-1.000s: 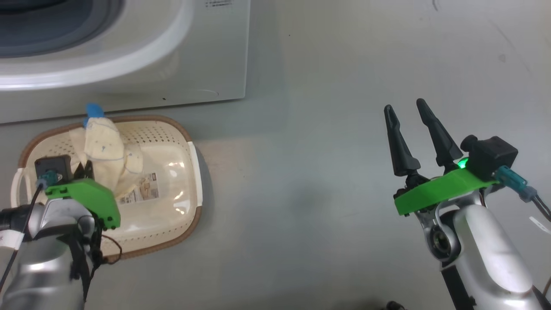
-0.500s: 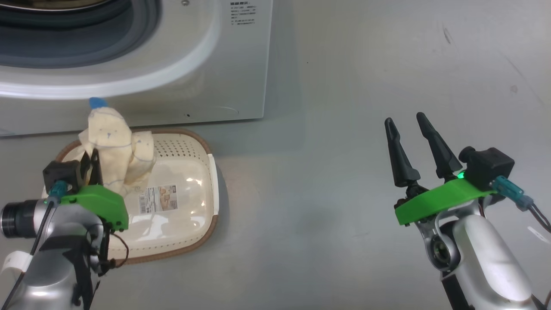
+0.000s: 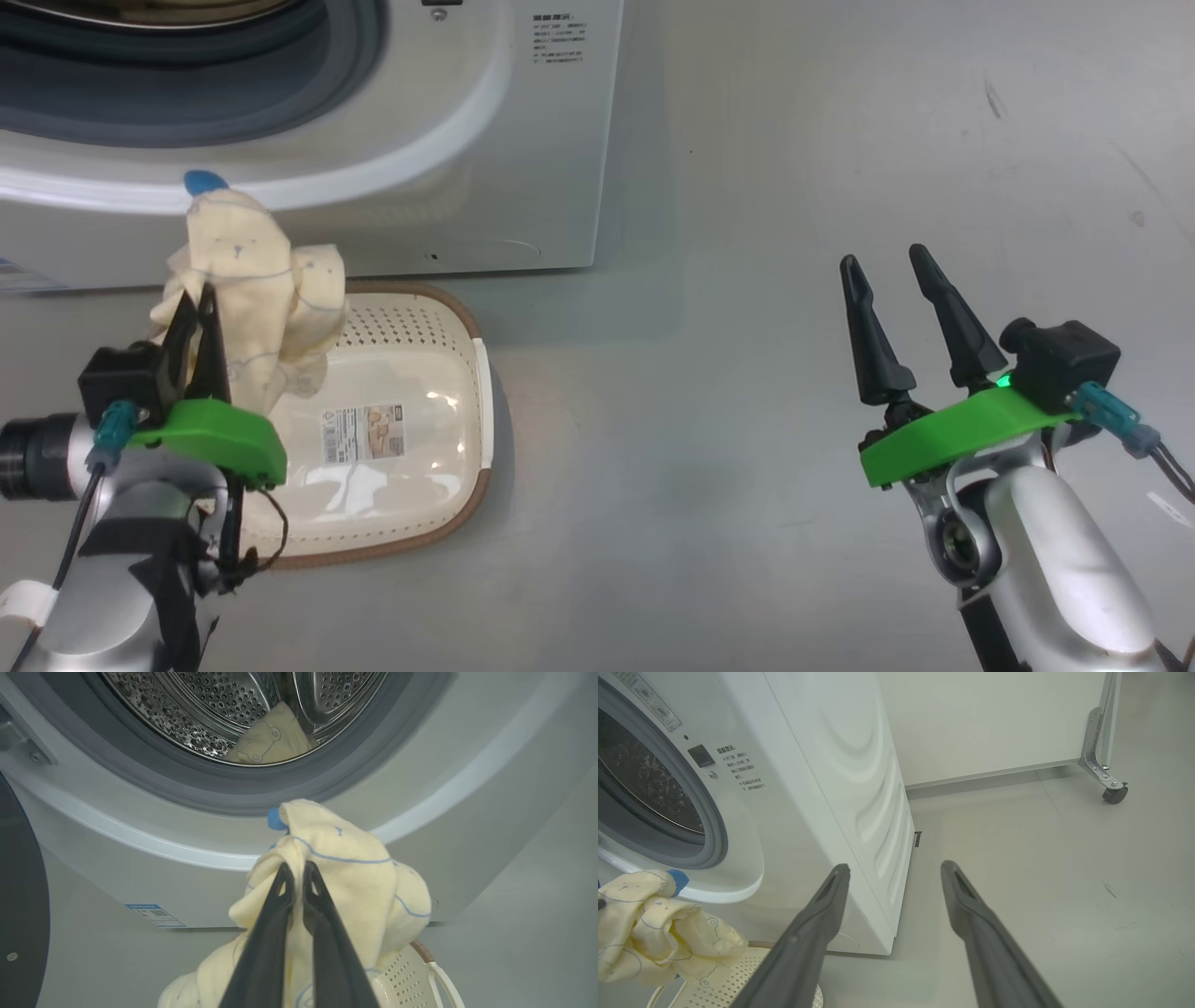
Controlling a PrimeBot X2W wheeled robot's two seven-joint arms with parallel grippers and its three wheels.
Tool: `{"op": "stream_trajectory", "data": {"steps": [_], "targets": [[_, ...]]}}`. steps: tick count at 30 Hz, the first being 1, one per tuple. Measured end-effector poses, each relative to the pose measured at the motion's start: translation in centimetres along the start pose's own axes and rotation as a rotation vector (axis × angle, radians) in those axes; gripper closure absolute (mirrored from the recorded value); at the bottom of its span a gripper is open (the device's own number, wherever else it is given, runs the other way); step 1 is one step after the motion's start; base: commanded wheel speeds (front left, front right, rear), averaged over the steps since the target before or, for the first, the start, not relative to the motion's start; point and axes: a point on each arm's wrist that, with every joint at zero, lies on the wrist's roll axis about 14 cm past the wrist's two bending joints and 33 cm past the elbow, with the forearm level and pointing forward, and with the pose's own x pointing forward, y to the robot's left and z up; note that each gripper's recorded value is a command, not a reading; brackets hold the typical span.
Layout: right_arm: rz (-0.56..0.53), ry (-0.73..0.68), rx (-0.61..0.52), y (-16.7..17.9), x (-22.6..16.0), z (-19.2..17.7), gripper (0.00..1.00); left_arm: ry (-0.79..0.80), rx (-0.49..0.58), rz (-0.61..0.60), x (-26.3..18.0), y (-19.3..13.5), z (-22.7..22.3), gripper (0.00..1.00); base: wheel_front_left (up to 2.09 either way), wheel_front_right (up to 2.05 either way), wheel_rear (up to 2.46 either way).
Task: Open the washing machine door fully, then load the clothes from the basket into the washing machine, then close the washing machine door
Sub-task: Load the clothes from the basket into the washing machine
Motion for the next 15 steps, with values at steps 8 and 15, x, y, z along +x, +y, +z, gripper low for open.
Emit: {"op": "stream_trajectory", "data": {"steps": [8, 15], "targets": [[-0.006, 0.002, -0.001, -0.2, -0.1, -0.1, 0.00, -0.163, 0.017, 0.016, 0.1, 0.7, 4.9, 1.00, 0.00, 0.00, 0.00], [-0.020, 0.013, -0.002, -0.7, -0.2, -0.5, 0.00, -0.273, -0.025, 0.061, 0.4, 2.3, 8.3, 1.00, 0.00, 0.00, 0.00]]}}
